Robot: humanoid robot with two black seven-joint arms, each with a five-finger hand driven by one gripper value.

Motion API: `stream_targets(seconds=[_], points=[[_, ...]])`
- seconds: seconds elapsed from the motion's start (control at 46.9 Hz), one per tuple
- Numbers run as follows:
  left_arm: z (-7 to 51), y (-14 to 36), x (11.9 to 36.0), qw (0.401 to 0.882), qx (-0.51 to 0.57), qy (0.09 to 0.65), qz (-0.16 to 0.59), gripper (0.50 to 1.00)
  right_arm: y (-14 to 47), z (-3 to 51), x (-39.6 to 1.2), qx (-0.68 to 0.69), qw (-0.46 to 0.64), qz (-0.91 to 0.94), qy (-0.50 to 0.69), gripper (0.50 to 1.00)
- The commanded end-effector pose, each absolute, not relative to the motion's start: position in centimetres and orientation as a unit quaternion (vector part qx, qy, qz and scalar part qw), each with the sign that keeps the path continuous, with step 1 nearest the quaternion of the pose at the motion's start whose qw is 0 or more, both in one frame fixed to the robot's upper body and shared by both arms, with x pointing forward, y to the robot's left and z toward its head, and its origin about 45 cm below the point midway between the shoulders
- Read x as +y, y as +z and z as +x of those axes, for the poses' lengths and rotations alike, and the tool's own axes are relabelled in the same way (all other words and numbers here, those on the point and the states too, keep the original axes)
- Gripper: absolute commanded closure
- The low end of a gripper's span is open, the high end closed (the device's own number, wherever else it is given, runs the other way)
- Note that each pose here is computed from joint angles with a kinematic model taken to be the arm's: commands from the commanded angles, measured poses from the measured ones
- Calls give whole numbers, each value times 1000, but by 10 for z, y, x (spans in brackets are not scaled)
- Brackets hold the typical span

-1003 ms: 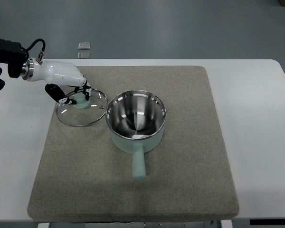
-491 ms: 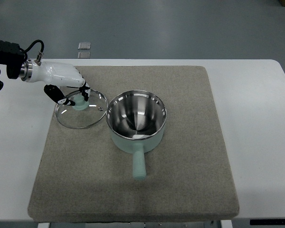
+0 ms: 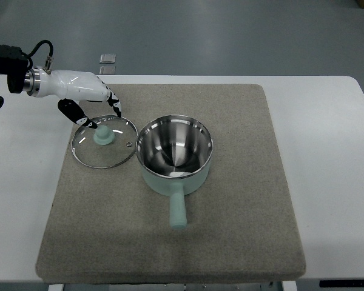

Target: Place lid left of pot with left hand

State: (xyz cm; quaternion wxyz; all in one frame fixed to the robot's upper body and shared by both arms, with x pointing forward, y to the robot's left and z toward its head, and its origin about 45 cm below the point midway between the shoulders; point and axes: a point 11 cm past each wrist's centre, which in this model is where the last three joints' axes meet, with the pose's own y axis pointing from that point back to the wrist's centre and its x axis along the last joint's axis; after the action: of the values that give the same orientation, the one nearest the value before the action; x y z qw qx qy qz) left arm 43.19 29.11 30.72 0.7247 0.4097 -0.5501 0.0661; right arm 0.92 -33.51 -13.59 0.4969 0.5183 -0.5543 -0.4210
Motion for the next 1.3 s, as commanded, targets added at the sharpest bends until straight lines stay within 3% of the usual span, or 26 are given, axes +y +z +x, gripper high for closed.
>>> stream_targets(seconds=[0.0, 0.192, 0.341, 0.363, 0.405, 0.427, 0.619, 0.875, 1.28], points=[[439, 328, 283, 743, -545, 115, 371, 742, -136, 9, -335, -554, 497, 518, -421, 576], [451, 374, 276, 777, -519, 222, 277, 731, -136, 9, -335, -554, 497, 518, -421, 576], [464, 400, 294, 789, -480, 315, 218, 731, -136, 9, -335, -554, 497, 518, -421, 576], [465, 401, 297, 790, -474, 325, 212, 714, -136, 9, -335, -554, 497, 518, -421, 576], [469, 407, 302, 792, -461, 349, 196, 545, -136, 9, -335, -554, 497, 518, -421, 576], [470, 409, 306, 792, -455, 361, 189, 512, -136, 9, -335, -554, 497, 518, -421, 576], [486, 417, 333, 791, -387, 456, 128, 510, -136, 9, -335, -554, 497, 518, -421, 576], [510, 416, 377, 751, -284, 596, 31, 510, -136, 9, -335, -554, 497, 518, -421, 576], [530, 379, 403, 698, -111, 707, 9, 506, -136, 9, -335, -554, 497, 518, -421, 576]])
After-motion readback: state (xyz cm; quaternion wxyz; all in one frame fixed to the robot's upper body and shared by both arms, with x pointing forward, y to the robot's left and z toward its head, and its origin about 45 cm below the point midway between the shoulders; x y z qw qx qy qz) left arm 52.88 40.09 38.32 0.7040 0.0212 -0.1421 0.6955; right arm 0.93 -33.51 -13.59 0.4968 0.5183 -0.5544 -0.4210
